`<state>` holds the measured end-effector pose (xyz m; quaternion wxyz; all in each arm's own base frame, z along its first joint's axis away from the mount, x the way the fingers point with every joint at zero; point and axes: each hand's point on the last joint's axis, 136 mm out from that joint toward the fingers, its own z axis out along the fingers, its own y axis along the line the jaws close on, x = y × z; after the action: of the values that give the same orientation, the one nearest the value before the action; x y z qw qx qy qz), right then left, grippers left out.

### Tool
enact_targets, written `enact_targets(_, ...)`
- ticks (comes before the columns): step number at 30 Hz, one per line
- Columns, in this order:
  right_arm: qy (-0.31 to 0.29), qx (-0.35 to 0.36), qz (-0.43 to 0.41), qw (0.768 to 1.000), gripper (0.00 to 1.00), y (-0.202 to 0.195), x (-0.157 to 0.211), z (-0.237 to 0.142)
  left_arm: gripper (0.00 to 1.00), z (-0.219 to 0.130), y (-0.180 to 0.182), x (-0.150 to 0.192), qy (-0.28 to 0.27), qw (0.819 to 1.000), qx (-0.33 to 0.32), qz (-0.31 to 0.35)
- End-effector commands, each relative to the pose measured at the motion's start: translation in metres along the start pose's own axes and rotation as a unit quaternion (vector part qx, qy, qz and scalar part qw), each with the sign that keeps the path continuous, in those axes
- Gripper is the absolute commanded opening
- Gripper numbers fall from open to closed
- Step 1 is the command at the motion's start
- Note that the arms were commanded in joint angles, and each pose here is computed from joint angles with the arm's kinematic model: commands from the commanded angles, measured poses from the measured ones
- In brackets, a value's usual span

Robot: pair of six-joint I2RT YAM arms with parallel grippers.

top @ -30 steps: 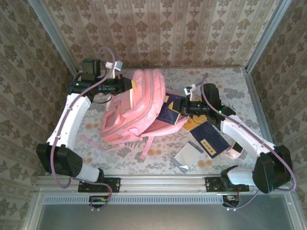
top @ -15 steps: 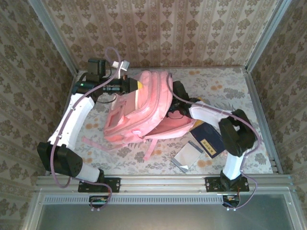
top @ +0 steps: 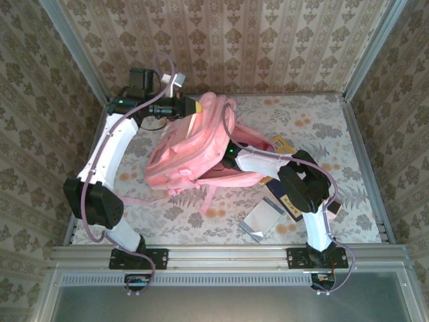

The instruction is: Pack the student bag

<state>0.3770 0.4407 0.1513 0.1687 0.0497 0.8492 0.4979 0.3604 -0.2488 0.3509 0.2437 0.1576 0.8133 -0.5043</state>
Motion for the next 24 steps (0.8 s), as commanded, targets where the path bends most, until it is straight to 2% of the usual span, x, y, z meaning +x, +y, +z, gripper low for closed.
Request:
enact_targets(1, -0.028, 0.008, -0.034, 0.999, 0.87, 0.015, -0.005, -0.007, 0.0, -0.041, -0.007, -0.025, -0.086, 0.988, -0.074, 0.101)
enact_targets(2, -0.032, 0.013, -0.038, 0.999, 0.88, 0.014, -0.007, -0.011, 0.0, -0.046, 0.002, -0.024, -0.096, 0.987, -0.089, 0.096)
enact_targets(3, -0.035, 0.013, -0.04, 0.998, 0.95, 0.013, -0.01, -0.016, 0.0, -0.053, 0.009, -0.025, -0.109, 0.986, -0.096, 0.088)
enact_targets(6, -0.039, 0.015, -0.047, 0.998, 0.99, 0.008, -0.016, -0.028, 0.0, -0.066, 0.027, -0.024, -0.134, 0.984, -0.103, 0.057)
enact_targets(15, -0.062, 0.04, -0.093, 0.993, 1.0, 0.0, -0.021, -0.076, 0.0, -0.079, 0.069, -0.019, -0.157, 0.971, -0.177, 0.02)
enact_targets(19, -0.06, 0.043, -0.103, 0.992, 1.0, -0.004, -0.024, -0.089, 0.0, -0.077, 0.077, -0.017, -0.16, 0.97, -0.181, 0.01)
enact_targets(24, -0.087, 0.092, -0.089, 0.988, 1.0, -0.028, -0.04, -0.113, 0.0, -0.078, 0.087, -0.013, -0.156, 0.967, -0.202, 0.005)
